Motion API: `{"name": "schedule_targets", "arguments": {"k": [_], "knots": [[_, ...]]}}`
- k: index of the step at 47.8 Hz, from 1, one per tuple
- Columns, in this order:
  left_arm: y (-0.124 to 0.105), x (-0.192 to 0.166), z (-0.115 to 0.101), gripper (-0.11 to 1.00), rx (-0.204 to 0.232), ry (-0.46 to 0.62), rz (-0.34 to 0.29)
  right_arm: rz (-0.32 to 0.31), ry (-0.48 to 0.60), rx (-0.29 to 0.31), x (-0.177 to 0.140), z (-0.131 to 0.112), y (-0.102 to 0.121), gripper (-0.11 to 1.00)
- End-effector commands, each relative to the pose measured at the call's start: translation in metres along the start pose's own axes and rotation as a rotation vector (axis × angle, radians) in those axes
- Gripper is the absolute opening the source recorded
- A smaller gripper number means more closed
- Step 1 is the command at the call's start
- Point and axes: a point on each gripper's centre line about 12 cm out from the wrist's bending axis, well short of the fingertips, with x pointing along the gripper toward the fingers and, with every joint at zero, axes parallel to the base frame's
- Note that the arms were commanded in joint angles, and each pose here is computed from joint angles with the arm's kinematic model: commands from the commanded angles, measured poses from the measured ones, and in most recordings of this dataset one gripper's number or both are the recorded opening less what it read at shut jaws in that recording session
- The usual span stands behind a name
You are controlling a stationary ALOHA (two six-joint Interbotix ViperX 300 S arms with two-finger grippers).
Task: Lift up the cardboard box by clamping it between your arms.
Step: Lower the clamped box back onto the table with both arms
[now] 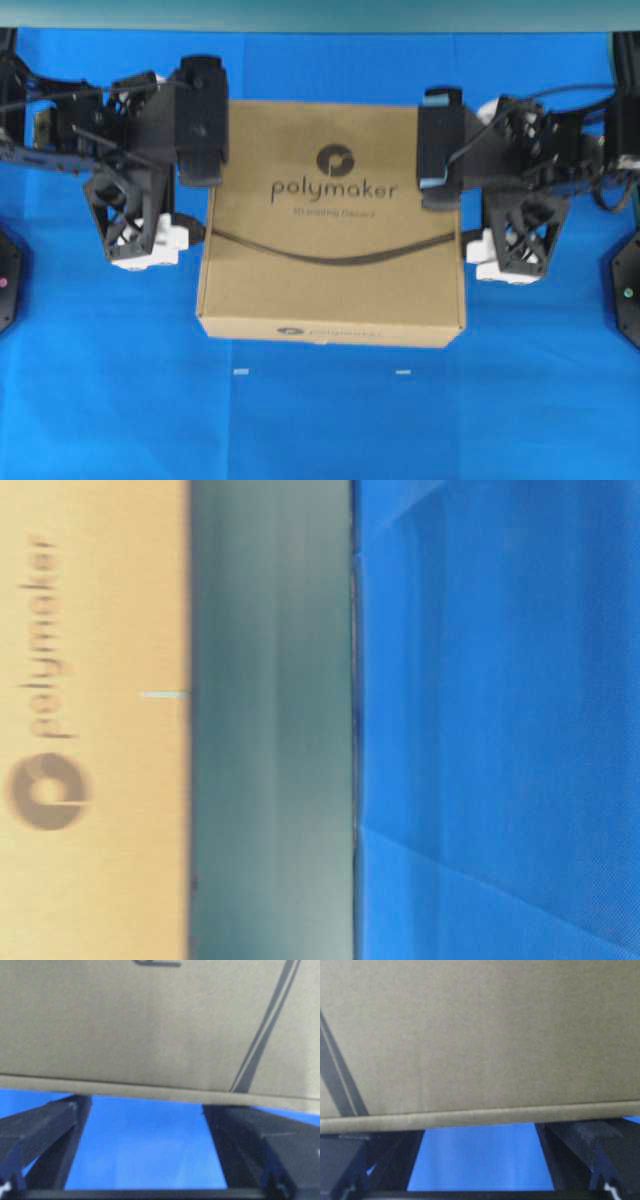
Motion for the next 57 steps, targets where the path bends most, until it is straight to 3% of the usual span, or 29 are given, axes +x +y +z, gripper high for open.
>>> {"name": "schedule_targets", "arguments": {"k": [1,19,57], "knots": [[-0.003,-0.001,0.01,0.87,-0.008,-0.092,-0.005,-0.004,-0.072,0.036,0.002,0.006,-0.003,0.99],[-0.009,0.044,-0.018,0.87,0.003,-0.036,-0.017,-0.004,-0.098,0.037,0.037,-0.008,-0.003,0.99],[-0.016,0.111,-0.069,0.87,0.009,0.038,-0.027,0.0,-0.041,0.026,0.115,-0.04,0.0,0.99]]}}
